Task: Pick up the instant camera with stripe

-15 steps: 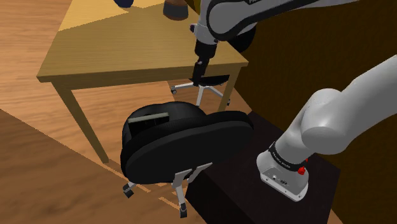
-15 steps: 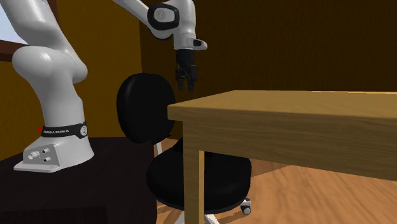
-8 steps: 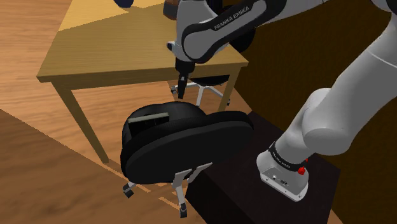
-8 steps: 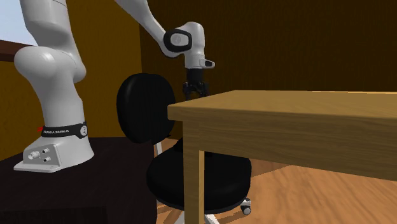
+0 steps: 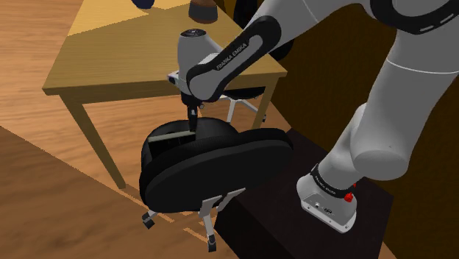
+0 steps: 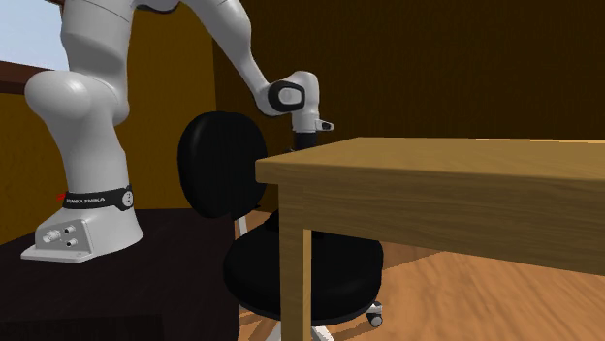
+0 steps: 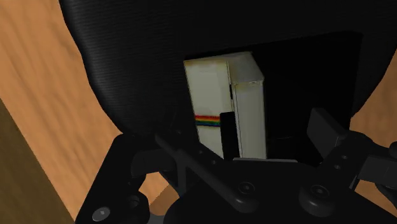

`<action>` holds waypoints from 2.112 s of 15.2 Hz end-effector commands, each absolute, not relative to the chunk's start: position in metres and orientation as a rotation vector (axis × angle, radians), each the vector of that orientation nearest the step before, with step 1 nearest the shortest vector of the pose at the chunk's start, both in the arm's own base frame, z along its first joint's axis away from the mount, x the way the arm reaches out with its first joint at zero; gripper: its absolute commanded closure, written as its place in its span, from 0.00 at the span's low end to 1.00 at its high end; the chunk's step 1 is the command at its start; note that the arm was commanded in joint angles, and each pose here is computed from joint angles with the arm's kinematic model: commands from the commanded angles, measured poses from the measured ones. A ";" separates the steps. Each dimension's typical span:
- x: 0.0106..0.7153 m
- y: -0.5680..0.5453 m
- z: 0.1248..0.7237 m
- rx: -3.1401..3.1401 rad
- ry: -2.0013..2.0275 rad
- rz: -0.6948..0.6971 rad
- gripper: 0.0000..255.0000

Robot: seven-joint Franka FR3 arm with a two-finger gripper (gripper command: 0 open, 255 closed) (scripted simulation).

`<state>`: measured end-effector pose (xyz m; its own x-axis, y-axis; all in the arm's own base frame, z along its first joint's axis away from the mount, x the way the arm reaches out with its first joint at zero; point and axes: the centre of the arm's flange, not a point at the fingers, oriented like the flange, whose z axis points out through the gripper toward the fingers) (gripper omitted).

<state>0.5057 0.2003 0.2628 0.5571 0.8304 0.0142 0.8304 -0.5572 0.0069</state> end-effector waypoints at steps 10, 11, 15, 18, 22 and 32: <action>0.511 0.225 0.193 -2.705 -1.612 -0.026 0.00; 0.511 0.225 0.193 -2.705 -1.612 -0.026 0.00; 0.511 0.224 0.193 -2.705 -1.612 -0.026 1.00; 0.511 0.224 0.193 -2.705 -1.612 -0.026 1.00; 0.511 0.225 0.198 -2.705 -1.612 -0.026 1.00; 0.511 0.225 0.251 -2.705 -1.612 -0.026 1.00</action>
